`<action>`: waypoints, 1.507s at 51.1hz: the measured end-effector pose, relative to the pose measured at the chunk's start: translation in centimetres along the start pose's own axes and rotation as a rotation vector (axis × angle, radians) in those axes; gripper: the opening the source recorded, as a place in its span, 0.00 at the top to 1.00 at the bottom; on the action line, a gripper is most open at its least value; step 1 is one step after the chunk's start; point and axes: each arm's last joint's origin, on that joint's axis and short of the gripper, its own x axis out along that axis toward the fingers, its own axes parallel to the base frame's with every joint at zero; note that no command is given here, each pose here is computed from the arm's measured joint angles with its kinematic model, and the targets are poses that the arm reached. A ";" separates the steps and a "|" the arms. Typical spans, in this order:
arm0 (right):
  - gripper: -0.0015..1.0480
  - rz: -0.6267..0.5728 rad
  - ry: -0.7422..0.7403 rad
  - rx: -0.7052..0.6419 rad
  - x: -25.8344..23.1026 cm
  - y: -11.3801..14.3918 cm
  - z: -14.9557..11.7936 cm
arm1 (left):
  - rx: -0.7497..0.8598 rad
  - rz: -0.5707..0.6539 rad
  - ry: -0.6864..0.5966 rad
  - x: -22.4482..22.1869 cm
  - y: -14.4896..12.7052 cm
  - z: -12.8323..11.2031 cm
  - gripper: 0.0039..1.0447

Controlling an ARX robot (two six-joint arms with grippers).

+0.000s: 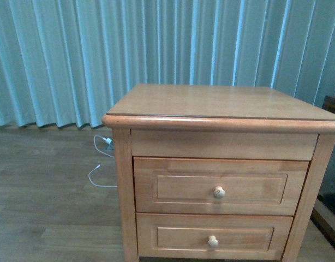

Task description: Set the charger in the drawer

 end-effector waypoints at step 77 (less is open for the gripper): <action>0.98 -0.155 -0.407 -0.078 -7.3 -2.9 -6.9 | 0.001 0.000 0.000 0.0 0.0 0.0 0.05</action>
